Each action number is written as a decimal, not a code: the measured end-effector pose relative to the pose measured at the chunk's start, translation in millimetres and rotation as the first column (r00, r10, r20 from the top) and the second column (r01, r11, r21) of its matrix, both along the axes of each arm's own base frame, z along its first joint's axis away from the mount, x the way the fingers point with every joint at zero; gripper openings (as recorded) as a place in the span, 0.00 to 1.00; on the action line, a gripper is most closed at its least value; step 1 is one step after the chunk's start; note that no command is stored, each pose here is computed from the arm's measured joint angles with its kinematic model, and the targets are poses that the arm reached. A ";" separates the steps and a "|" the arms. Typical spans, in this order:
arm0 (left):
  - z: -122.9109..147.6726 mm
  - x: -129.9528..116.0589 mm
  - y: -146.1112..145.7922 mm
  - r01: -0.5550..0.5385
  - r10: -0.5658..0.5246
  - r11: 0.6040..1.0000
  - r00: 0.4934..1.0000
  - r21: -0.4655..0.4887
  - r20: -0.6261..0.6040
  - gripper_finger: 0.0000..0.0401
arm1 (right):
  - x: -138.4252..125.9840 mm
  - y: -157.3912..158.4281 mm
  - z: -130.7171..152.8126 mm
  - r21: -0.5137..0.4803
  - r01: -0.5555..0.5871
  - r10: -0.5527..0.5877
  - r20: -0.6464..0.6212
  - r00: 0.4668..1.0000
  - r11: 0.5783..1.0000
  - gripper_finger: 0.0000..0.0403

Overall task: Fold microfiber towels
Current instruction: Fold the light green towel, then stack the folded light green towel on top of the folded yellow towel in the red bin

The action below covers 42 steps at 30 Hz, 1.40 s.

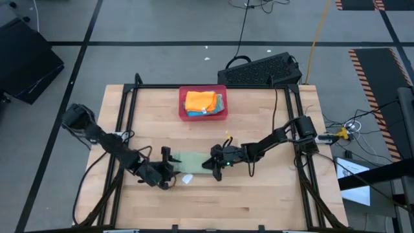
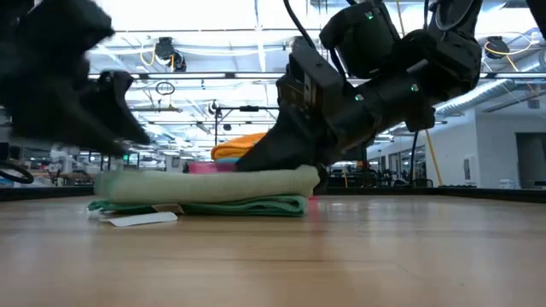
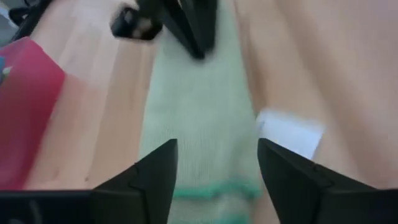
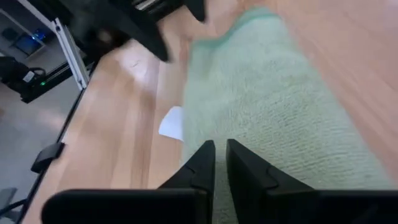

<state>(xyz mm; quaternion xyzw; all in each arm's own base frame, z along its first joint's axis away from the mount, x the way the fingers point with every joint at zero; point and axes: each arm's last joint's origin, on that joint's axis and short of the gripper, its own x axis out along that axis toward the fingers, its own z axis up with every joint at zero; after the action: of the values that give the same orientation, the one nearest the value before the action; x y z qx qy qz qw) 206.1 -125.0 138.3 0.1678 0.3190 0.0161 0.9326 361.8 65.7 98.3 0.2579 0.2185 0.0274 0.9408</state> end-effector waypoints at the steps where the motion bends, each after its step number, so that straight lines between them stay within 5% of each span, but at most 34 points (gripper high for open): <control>1: 7.1 -1.0 0.4 -0.015 0.017 0.998 0.999 -0.057 0.028 0.56 | -0.4 1.4 -0.2 -0.007 -0.004 0.004 -0.003 1.000 1.000 0.07; 4: 26.6 -4.5 2.6 -0.047 0.067 0.980 0.992 -0.195 0.102 0.60 | -2.6 2.3 -4.3 -0.046 0.035 -0.037 -0.045 0.998 0.998 0.07; 9: 42.6 0.5 14.3 -0.143 0.208 0.946 0.956 -0.290 0.206 0.63 | -4.1 5.1 -5.7 -0.113 0.055 -0.061 -0.050 0.997 0.992 0.07; 13: 28.4 15.3 36.0 -0.257 0.309 0.916 0.942 -0.309 0.133 0.62 | -3.7 9.8 1.2 -0.157 0.034 -0.035 -0.003 0.999 0.987 0.07; 20: 11.3 31.7 79.8 -0.304 0.312 0.862 0.949 -0.406 -0.048 0.68 | -13.9 13.6 27.6 -0.263 -0.038 0.029 -0.039 0.999 0.964 0.10; 31: -18.6 48.5 119.9 -0.201 0.089 0.750 0.975 -0.630 -0.205 0.79 | -39.5 7.2 63.6 -0.420 -0.123 0.057 -0.166 0.984 0.899 0.25; 37: -38.4 54.4 120.0 -0.182 0.041 0.779 0.970 -0.600 -0.241 0.67 | -50.7 -0.3 64.6 -0.449 -0.106 0.039 -0.156 0.987 0.887 0.27; 42: -37.4 55.6 110.7 -0.047 -0.063 0.845 0.981 -0.533 -0.186 0.38 | -64.9 -8.3 64.1 -0.453 -0.092 0.022 -0.159 0.987 0.887 0.27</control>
<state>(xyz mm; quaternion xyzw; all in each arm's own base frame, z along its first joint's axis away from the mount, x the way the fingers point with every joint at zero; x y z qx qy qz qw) 261.7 -14.3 100.8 -0.0967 0.4006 -0.0939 0.9063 296.9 57.5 162.3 0.0232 0.2960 -0.0166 0.9548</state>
